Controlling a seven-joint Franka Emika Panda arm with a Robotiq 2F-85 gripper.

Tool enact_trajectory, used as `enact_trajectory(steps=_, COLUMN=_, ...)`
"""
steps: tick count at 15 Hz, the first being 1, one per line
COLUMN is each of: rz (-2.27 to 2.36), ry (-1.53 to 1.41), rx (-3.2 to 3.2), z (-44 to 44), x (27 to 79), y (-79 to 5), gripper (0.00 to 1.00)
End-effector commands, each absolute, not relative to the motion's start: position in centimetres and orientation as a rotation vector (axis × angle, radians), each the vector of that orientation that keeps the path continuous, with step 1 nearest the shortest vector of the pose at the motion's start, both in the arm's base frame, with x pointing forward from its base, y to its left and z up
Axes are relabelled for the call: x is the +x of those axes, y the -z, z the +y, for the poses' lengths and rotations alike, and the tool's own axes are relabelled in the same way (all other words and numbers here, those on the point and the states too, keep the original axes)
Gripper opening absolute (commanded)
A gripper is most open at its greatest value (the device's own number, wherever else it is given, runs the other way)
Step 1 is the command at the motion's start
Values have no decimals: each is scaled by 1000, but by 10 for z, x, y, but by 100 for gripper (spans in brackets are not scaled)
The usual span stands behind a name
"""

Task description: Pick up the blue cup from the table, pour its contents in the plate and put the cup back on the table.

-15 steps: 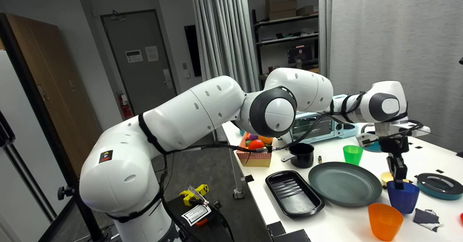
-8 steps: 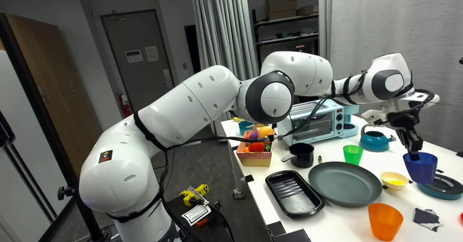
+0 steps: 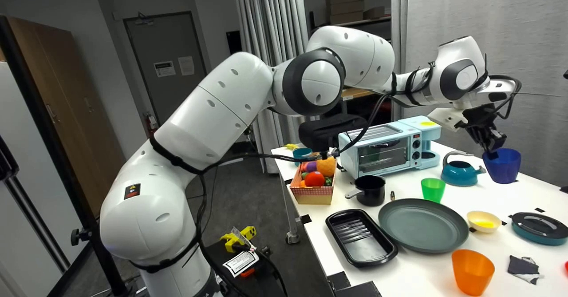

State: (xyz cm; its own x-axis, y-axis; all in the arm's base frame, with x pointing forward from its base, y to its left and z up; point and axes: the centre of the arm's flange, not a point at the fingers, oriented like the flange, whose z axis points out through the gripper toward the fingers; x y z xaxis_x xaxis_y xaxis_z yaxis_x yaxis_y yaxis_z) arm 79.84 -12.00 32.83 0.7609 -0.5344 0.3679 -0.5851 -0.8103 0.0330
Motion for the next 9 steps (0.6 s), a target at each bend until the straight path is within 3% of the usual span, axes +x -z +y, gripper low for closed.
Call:
enact_trajectory(steps=1, rz=-772, ry=-465, rx=2897, z=-106, x=720, y=-339, gripper=1)
enact_trajectory(steps=9, rz=-510, ry=-476, rx=3016, z=-88, x=675, y=-335, gripper=1)
